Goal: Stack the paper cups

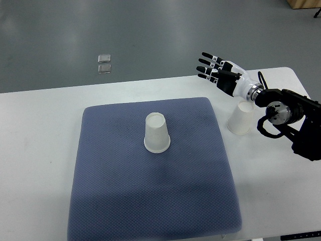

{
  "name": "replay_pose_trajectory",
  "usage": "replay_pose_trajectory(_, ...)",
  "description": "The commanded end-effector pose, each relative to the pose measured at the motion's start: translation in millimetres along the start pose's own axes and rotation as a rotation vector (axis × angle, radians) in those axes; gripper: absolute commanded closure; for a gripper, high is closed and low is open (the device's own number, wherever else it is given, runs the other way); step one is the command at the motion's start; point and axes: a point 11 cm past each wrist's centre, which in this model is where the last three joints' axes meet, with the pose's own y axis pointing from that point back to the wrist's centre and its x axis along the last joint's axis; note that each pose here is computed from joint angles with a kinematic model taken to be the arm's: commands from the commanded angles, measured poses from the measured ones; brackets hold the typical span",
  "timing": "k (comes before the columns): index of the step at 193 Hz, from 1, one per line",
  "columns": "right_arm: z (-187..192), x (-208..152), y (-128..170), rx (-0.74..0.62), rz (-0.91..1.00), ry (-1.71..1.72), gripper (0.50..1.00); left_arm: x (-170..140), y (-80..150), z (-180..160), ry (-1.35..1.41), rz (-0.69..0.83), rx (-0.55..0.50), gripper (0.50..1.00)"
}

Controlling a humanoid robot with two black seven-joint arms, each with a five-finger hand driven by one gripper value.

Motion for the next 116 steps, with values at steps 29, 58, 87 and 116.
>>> replay_pose_trajectory(29, -26.8, 4.9, 3.9, -0.181, -0.07, 0.389, 0.574, -1.4, 0.0, 0.2, -0.002, -0.005, 0.0, 0.5)
replay_pose_trajectory(58, -54.1, -0.8, 8.7, -0.308, -0.123, 0.654, 0.574, -1.4, 0.0, 0.3, 0.0, -0.005, -0.001, 0.5)
replay_pose_trajectory(87, -88.3, 1.0, 19.2, -0.507, -0.136, 1.011, 0.574, -8.6, -0.2, -0.3, -0.005, -0.026, 0.002, 0.5)
replay_pose_trajectory(116, -121.0, -23.7, 25.5, -0.641, -0.214, 1.283, 0.574, -9.1, -0.2, -0.3, -0.006, -0.028, 0.002, 0.5)
